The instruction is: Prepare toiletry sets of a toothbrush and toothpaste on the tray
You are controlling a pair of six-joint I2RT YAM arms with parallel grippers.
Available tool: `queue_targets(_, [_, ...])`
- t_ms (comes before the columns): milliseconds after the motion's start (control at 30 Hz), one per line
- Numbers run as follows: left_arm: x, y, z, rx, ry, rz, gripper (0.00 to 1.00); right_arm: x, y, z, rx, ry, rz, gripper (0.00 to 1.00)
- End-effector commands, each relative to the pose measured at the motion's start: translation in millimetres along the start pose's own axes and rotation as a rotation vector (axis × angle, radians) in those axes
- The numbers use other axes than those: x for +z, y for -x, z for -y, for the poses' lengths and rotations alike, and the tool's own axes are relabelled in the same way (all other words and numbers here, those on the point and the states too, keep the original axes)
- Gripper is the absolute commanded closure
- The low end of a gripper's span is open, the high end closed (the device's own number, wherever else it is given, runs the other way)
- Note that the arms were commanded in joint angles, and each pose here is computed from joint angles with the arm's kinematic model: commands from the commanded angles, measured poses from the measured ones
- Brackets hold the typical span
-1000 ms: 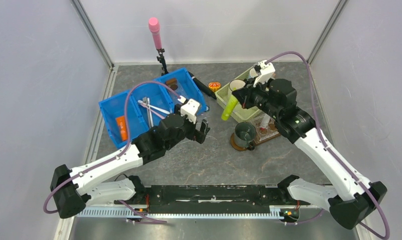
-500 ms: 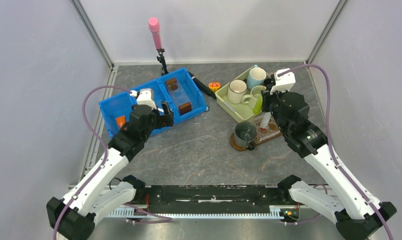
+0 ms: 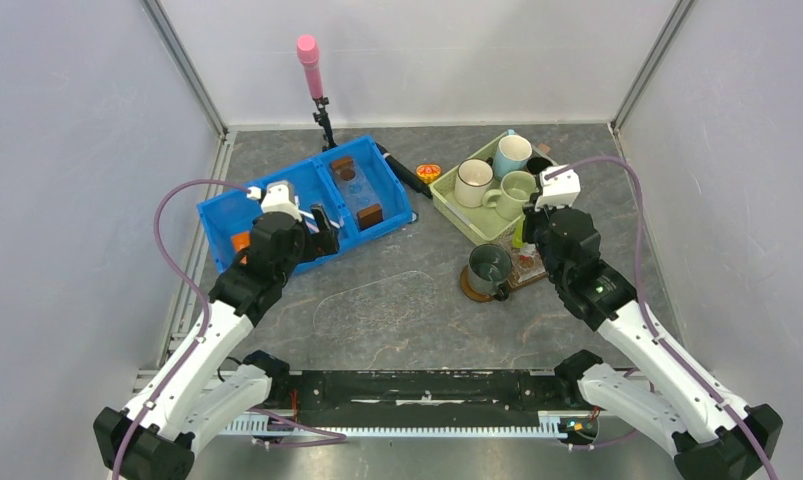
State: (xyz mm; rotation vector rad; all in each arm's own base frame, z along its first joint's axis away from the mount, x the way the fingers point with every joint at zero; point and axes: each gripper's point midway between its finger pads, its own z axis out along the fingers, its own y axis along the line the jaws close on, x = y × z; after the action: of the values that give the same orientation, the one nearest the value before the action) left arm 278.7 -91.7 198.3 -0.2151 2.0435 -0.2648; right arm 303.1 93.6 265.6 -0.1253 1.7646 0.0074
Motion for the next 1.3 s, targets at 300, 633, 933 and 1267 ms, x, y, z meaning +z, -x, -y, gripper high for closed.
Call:
queue_targets(300, [-1, 6, 6, -0.053, -0.024, 0.014, 0.00, 4, 1, 7, 0.094, -0.054, 0.124, 1.00])
queue_targets(633, [2, 3, 8, -0.055, -0.033, 0.002, 0.00, 11, -30, 4, 0.096, -0.054, 0.088, 1.00])
queue_targets(933, [2, 3, 8, -0.052, -0.035, 0.006, 0.00, 16, -59, 2, 0.087, -0.059, 0.060, 1.00])
queue_targets(1267, [1, 3, 7, -0.050, -0.033, 0.006, 0.00, 22, -73, 3, 0.073, -0.079, 0.031, 0.82])
